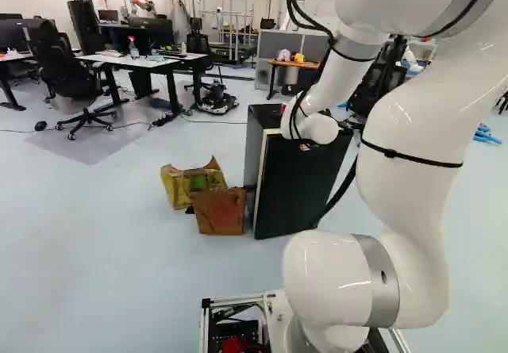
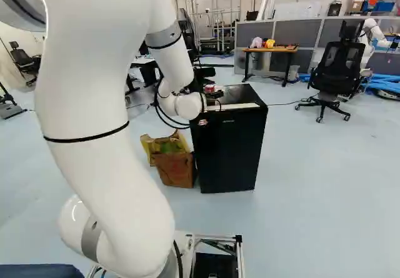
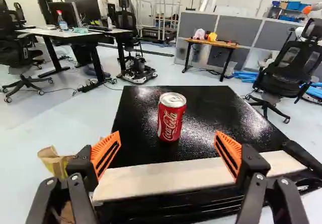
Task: Grab a drink from the fridge
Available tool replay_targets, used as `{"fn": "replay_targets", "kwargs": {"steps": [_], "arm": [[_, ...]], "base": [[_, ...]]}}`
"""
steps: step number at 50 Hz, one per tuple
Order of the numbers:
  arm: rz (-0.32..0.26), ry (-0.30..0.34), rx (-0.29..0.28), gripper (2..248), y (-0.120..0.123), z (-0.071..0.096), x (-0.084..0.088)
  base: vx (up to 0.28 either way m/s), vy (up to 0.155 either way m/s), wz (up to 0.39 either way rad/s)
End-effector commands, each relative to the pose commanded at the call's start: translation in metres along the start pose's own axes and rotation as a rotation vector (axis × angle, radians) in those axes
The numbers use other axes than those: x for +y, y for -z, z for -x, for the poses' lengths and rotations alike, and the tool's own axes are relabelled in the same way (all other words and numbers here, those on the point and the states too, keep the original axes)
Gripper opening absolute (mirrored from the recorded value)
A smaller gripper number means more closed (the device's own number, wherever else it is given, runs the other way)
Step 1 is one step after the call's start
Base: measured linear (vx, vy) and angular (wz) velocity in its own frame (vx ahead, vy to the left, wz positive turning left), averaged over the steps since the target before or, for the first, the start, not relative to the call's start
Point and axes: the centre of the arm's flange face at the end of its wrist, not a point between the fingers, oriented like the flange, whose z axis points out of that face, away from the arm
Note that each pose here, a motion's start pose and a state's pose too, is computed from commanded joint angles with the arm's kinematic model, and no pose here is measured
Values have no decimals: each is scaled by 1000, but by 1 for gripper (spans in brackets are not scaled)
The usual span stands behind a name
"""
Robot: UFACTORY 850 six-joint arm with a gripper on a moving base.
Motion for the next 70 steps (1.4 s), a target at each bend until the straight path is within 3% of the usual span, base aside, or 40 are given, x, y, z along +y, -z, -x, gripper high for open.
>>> {"fn": "replay_targets", "kwargs": {"steps": [25,70], "arm": [[-9,-6,-41,247,-25,23,-1],[-2,-3,-15,247,-70,18,9]], "base": [[0,0,0],[0,0,0]]}}
